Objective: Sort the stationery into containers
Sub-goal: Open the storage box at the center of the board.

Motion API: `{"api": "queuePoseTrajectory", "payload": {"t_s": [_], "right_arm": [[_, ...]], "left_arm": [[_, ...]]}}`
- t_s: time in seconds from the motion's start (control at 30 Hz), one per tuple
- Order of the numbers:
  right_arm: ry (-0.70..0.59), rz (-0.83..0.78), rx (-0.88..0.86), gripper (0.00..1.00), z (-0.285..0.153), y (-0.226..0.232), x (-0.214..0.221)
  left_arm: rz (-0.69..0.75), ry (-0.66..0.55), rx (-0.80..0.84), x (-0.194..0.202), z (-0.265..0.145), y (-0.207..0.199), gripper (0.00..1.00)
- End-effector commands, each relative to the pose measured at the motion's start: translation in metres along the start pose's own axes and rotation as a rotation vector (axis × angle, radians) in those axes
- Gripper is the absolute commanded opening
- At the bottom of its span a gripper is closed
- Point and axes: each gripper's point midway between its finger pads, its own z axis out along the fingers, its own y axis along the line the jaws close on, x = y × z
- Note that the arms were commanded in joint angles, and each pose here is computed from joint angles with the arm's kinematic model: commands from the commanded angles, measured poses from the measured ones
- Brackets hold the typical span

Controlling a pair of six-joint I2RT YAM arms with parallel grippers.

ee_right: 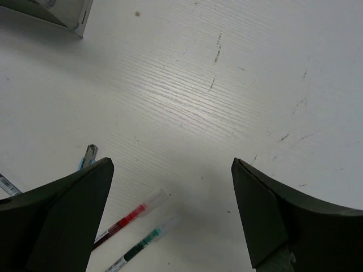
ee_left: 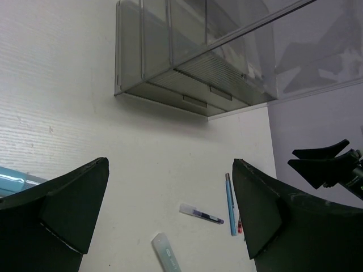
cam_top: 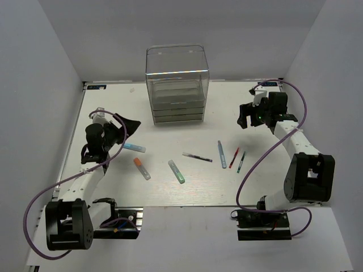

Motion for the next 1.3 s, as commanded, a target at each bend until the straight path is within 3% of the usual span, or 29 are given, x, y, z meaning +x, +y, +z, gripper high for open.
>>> {"api": "queuePoseTrajectory", "payload": {"t_s": [0.0,0.17,0.23,0.3,0.33,0.37,0.4,0.47,0.5,0.53,0.57,0.63,0.7,0.73,0.8,0.93,1.13,1.27], "right_arm": [[-0.056,-0.029,-0.031,0.90,-0.005,0.005,-0.023],[-0.099,-0.124,-0.130,0.90,-0.012,0.022,-0.029],[-0.118,-0.233,-0.208,0.90,-0.018,0.035,-0.029],[-0.174,-0.286,-0.238,0.89,-0.025,0.044,-0.041],[-0.201,-0.323,-0.249,0.81,-0.030,0.047,-0.047],[-0.216,-0.338,-0.269,0.61,-0.032,0.051,-0.050],[-0.247,-0.366,-0.257,0.49,-0.037,0.050,-0.062],[-0.281,-0.447,-0.268,0.32,-0.039,0.063,-0.075],[-0.310,-0.478,-0.257,0.32,-0.044,0.064,-0.087],[-0.334,-0.524,-0.250,0.34,-0.046,0.066,-0.095],[-0.352,-0.548,-0.264,0.52,-0.048,0.072,-0.100],[-0.399,-0.614,-0.273,0.63,-0.052,0.081,-0.112],[-0.439,-0.661,-0.305,0.69,-0.056,0.098,-0.122],[-0.470,-0.680,-0.305,0.71,-0.060,0.102,-0.132],[-0.497,-0.698,-0.327,0.75,-0.059,0.115,-0.141],[-0.552,-0.688,-0.299,0.77,-0.062,0.122,-0.175],[-0.609,-0.635,-0.309,0.77,-0.078,0.139,-0.207],[-0.610,-0.630,-0.309,0.77,-0.078,0.143,-0.202]], "left_arm": [[-0.016,0.032,0.066,0.005,0.006,-0.011,1.00],[-0.019,0.078,0.090,0.017,0.021,-0.022,1.00],[-0.039,0.094,0.101,0.023,0.025,-0.026,0.97],[-0.057,0.103,0.127,0.029,0.032,-0.034,0.90],[-0.064,0.111,0.139,0.033,0.034,-0.037,0.85],[-0.078,0.104,0.164,0.032,0.037,-0.044,0.80],[-0.084,0.113,0.179,0.038,0.039,-0.050,0.71],[-0.126,0.111,0.189,0.042,0.047,-0.053,0.55],[-0.136,0.116,0.203,0.047,0.050,-0.059,0.39],[-0.149,0.106,0.204,0.047,0.053,-0.060,0.35],[-0.174,0.094,0.222,0.046,0.059,-0.066,0.32],[-0.192,0.089,0.250,0.048,0.067,-0.079,0.32],[-0.220,0.078,0.270,0.050,0.080,-0.085,0.41],[-0.229,0.080,0.284,0.053,0.085,-0.093,0.52],[-0.264,0.040,0.310,0.046,0.096,-0.107,0.58],[-0.329,-0.008,0.312,0.054,0.118,-0.117,0.67],[-0.338,-0.058,0.305,0.060,0.147,-0.128,0.65],[-0.348,-0.114,0.289,0.055,0.160,-0.127,0.62]]}}
